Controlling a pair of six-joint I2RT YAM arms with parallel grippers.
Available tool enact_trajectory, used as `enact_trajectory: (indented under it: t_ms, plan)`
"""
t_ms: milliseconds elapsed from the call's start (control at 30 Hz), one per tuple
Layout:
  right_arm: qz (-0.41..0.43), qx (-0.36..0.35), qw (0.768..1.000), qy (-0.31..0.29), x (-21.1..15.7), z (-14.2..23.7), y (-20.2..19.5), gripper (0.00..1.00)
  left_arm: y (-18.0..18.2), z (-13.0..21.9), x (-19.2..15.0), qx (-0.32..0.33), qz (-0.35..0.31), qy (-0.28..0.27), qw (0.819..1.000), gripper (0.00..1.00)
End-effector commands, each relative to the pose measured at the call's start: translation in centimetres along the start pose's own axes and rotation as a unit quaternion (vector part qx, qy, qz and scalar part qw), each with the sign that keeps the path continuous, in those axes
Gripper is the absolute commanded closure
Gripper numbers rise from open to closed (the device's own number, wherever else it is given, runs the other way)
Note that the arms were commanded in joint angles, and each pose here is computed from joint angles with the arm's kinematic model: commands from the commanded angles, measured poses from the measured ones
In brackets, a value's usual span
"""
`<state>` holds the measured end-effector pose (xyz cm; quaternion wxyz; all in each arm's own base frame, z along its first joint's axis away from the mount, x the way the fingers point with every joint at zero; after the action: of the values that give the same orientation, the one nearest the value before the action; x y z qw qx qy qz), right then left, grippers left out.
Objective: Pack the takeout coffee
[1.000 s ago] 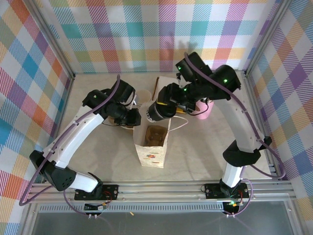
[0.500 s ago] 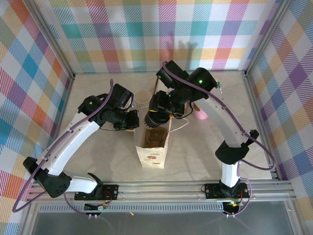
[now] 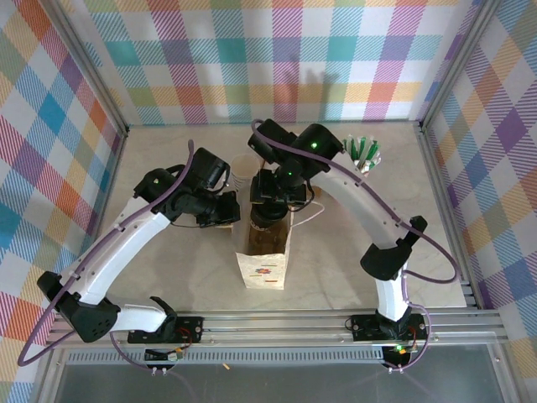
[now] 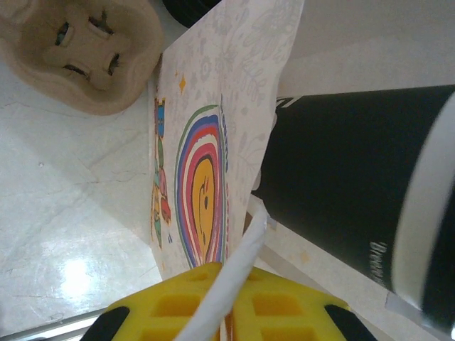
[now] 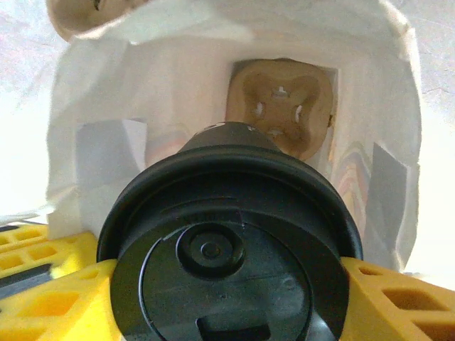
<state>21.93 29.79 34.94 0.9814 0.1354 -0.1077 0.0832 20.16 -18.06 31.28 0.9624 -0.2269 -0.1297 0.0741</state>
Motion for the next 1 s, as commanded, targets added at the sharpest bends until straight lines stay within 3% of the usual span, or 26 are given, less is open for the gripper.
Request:
enact_trajectory:
  t_ms: [0,433,633,967]
  plan:
    - [0.025,-0.076,0.995,0.065,-2.4,-0.4,-2.2,0.67,-0.1,0.3,-0.4,-0.017,0.002,-0.002,1.0,0.89]
    - [0.052,-0.096,0.991,0.079,-2.5,-2.1,-1.6,0.68,-0.9,0.0,-0.2,-0.036,-0.015,0.003,0.999,0.89]
    - [0.039,-0.105,0.991,0.08,-2.7,-2.4,-1.5,0.68,-0.7,0.2,-0.1,-0.034,-0.015,-0.009,0.999,0.99]
    - [0.007,-0.116,0.99,0.083,-3.2,-3.2,-1.0,0.68,0.1,0.9,0.0,-0.013,0.008,-0.031,0.999,1.0]
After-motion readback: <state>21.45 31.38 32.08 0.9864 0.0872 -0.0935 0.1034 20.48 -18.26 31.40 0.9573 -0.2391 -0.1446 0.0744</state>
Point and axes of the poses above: each hand's point on the last joint's axis, 136 mm out from that joint toward the fingers, its own z axis back along the fingers, its own y axis along the line the jaws close on, x = y × z, the point moved 6 cm from there along z, back along the fingers, and after that the axes turned 7 degrees about z, right-handed, at the moved point
